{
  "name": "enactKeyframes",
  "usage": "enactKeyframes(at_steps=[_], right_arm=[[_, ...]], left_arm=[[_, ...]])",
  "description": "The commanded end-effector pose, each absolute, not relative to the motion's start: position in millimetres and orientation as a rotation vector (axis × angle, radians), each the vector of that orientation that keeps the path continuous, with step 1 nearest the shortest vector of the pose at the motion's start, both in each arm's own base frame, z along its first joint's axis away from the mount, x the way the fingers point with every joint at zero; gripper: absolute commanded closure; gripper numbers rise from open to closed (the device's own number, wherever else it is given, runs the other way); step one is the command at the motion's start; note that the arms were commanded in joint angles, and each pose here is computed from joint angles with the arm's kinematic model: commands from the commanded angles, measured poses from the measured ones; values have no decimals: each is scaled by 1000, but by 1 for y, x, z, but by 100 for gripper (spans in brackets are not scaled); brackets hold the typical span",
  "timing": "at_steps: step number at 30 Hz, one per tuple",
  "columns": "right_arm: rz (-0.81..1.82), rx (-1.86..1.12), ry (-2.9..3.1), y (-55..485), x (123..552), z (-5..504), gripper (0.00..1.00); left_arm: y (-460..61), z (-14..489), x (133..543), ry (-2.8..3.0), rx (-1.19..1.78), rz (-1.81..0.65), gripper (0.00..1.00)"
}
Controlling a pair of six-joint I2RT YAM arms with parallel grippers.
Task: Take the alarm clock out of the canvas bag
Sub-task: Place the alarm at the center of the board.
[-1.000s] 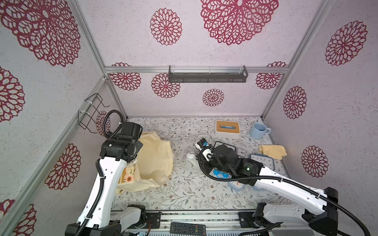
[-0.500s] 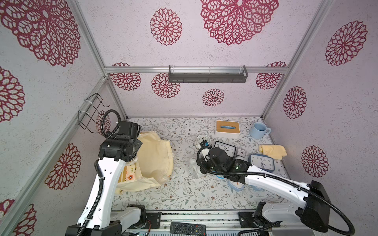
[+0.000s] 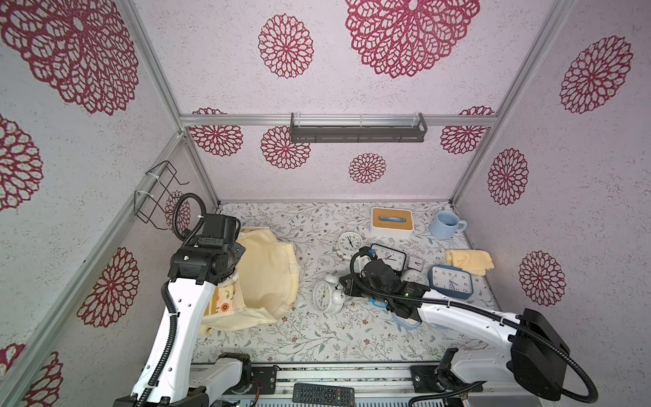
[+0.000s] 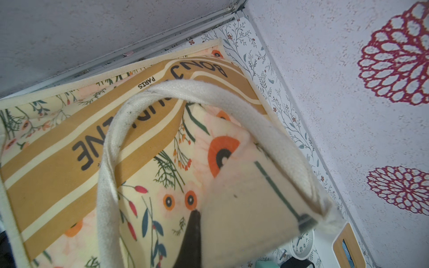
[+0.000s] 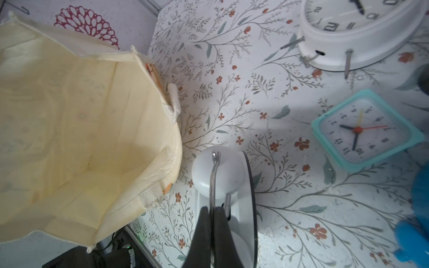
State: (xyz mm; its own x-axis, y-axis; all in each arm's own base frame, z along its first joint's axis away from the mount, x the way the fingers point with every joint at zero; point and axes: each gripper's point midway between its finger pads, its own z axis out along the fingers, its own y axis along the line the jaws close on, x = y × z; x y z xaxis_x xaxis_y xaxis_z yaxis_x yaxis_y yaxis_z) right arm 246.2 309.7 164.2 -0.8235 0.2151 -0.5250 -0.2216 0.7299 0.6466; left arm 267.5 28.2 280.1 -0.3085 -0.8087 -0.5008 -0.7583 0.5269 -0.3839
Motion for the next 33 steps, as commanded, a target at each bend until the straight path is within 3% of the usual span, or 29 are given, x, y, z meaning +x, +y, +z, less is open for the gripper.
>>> enactKeyframes(at_steps=[1,9,19,33], right_arm=[[915,127,2366,286,250,161,100],[643,299,2554,232,240,111,100],[524,508,2605,192,239,80,100],[583,478,2615,201,245,86,71]], left_arm=[[31,283,268,2075,-1275,-115,100],[24,278,272,2089,-1270,-173,100],[10,280,277,2096,-1255,-285,100],[-22,289,285,2126,-1204,-502,100]])
